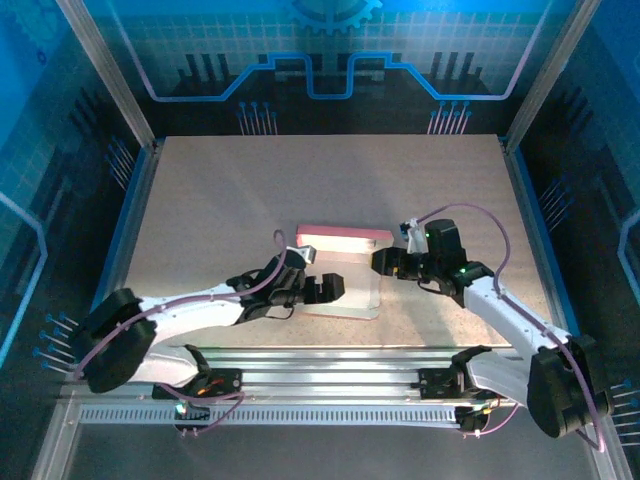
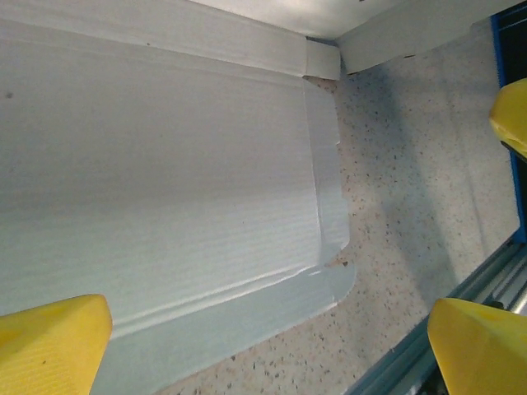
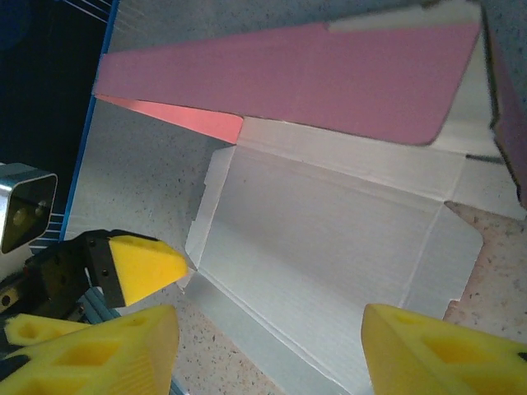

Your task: Fold the paper box

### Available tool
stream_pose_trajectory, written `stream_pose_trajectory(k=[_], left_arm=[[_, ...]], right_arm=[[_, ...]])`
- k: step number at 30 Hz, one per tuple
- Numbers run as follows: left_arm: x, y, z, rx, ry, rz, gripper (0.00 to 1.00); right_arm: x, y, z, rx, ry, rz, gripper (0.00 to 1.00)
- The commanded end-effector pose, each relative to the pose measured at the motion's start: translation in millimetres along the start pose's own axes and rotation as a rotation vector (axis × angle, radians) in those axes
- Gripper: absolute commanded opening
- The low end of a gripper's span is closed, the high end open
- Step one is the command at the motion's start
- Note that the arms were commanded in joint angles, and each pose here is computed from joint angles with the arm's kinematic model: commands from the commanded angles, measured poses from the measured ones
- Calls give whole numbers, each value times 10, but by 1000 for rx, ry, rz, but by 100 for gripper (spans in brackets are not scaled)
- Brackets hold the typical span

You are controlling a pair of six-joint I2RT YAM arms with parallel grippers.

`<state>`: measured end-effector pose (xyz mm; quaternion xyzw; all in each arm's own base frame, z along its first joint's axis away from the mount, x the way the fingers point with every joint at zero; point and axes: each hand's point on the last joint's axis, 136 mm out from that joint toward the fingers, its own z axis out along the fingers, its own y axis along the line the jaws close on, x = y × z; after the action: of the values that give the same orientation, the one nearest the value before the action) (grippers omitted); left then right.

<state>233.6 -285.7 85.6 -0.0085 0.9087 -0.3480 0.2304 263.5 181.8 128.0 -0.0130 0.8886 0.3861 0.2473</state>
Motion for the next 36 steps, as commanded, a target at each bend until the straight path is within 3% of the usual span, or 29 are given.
stream_pose_trajectory(k=[1, 10, 22, 36], left_arm=[[-58, -77, 138, -14, -28, 21, 99], [115, 97, 338, -85, 15, 29, 99], [249, 256, 326, -122, 53, 34, 99], [307, 323, 341, -129, 62, 31, 99]], right_arm=[[-58, 2, 64, -23, -13, 37, 59], [-52, -284, 307, 41, -27, 90, 53], [-281, -654, 477, 142, -128, 119, 53], [-338, -921, 594, 240, -124, 123, 51]])
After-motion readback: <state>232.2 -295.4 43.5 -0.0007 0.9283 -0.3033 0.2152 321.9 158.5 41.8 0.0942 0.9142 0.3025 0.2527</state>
